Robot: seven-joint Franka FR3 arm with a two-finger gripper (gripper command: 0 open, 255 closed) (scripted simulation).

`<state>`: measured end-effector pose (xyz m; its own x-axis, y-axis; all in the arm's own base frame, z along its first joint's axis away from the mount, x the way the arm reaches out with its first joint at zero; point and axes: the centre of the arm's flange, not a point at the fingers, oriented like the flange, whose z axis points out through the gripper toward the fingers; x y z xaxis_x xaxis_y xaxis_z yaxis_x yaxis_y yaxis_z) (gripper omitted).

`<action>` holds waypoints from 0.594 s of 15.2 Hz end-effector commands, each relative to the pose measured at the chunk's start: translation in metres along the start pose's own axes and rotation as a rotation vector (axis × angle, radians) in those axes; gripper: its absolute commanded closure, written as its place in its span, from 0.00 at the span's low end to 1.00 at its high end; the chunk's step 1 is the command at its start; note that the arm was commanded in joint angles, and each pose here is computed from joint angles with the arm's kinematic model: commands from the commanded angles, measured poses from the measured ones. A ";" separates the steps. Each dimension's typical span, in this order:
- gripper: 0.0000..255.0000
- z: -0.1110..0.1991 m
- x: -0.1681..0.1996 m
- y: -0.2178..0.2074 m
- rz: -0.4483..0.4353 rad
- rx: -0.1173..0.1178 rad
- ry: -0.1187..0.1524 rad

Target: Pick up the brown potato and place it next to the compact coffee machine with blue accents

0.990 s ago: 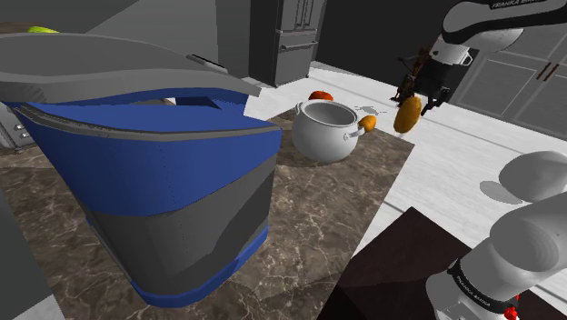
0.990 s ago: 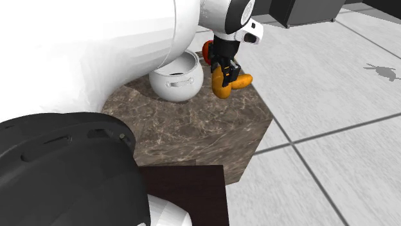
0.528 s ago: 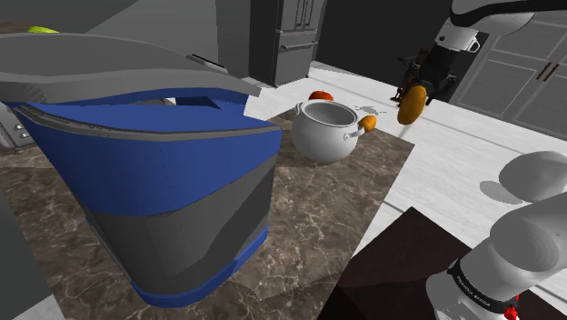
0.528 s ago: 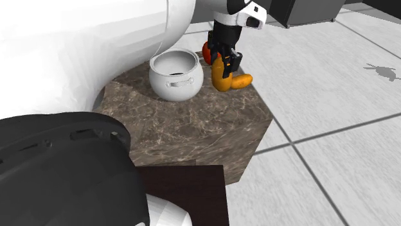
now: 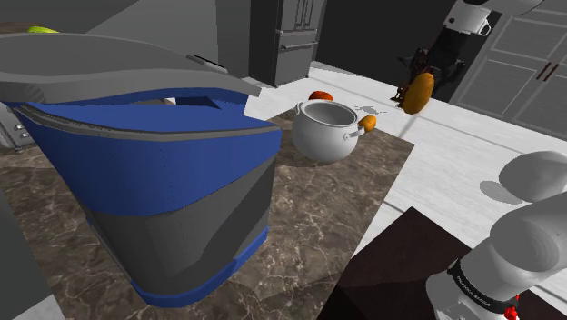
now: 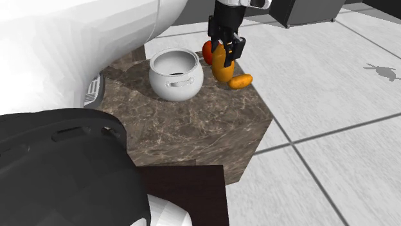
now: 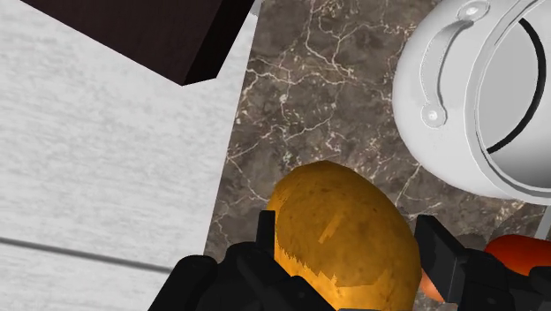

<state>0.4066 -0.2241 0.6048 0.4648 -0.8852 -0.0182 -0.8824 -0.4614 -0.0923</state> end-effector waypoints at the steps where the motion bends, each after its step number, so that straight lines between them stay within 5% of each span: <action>1: 1.00 -0.010 0.000 -0.001 0.000 0.000 0.000; 9: 1.00 -0.052 -0.001 -0.005 0.000 0.000 0.000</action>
<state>0.4068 -0.2234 0.6522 0.4647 -0.8853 -0.0184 -0.8824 -0.4613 -0.0924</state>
